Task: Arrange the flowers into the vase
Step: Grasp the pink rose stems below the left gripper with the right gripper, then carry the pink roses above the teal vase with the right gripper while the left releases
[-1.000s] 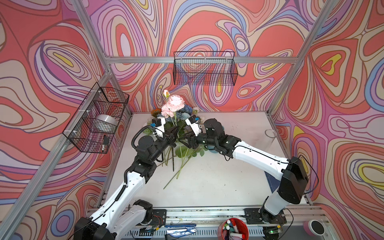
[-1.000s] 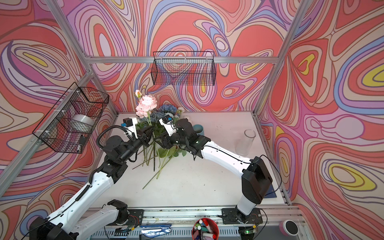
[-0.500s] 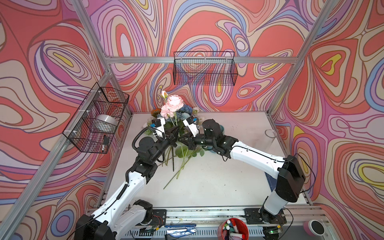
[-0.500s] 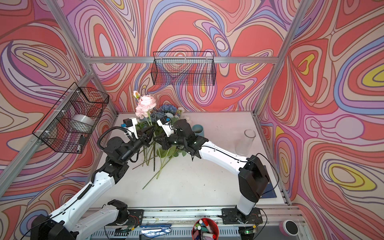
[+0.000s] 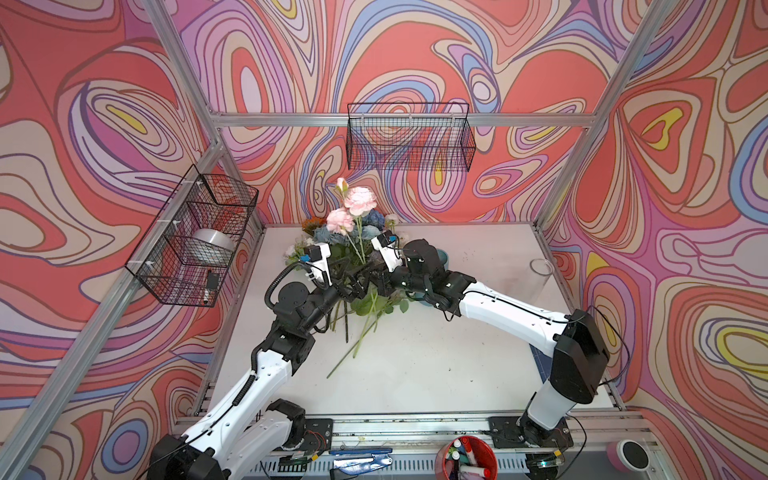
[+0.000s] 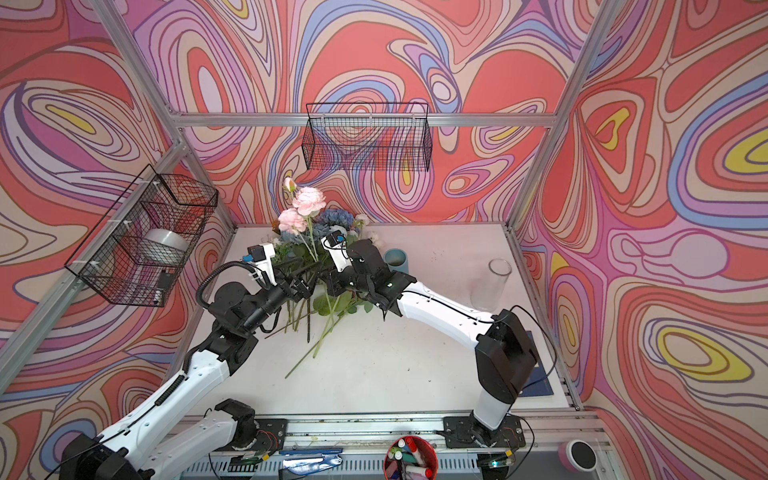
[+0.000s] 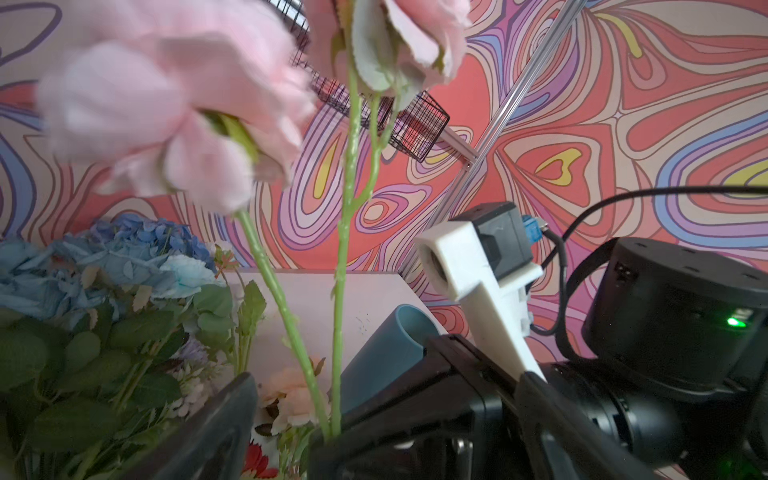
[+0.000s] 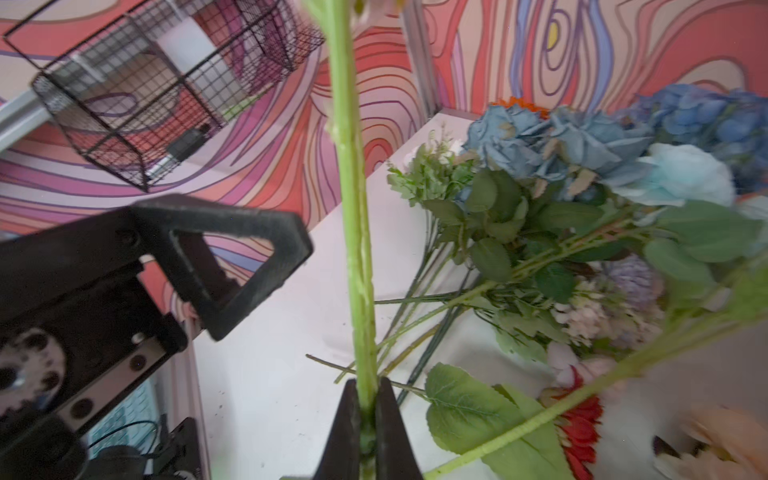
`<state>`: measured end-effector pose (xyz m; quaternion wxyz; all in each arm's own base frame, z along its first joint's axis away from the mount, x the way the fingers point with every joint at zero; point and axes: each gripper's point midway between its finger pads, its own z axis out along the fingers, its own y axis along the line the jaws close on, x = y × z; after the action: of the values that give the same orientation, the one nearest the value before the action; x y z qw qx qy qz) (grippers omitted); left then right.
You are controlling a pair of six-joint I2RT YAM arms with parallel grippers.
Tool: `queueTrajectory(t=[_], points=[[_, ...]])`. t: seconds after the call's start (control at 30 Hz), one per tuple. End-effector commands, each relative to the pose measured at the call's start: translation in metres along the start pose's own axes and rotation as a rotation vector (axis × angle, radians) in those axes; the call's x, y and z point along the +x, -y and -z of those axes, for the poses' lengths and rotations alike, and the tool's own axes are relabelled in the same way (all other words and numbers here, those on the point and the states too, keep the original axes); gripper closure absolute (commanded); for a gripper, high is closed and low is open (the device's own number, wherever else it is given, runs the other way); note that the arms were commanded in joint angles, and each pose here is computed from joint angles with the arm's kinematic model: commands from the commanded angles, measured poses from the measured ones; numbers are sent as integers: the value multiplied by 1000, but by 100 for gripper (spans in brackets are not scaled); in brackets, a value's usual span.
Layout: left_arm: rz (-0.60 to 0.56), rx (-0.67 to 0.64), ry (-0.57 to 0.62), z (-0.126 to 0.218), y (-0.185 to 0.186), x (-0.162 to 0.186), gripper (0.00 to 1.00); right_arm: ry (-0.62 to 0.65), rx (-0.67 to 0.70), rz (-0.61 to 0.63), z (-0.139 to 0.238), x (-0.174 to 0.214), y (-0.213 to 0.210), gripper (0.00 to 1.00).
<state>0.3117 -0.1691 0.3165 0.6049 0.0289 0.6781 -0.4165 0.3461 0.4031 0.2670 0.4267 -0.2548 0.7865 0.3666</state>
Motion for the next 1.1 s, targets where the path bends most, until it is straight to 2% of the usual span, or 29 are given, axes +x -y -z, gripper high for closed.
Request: queueTrajectory(t=[0.0,0.13,0.2,0.37,0.57,0.8,1.07], points=[[76,-95,19,10,-21,9,0,82,148,4,19,-32,33,100],[128,-341,-11,27,-74,40,0,194,187,39,52,-73,38,100],[133,-405,-20,34,-88,50,0,253,209,62,70,-94,38,100],[149,-440,-54,34,-101,67,0,398,324,157,114,-141,45,100],[172,-427,-89,28,-102,77,0,569,516,253,160,-175,66,100],[170,-426,-114,28,-103,82,0,612,632,244,180,-171,108,100],[179,-429,-135,25,-106,88,0,552,640,224,164,-125,130,100]])
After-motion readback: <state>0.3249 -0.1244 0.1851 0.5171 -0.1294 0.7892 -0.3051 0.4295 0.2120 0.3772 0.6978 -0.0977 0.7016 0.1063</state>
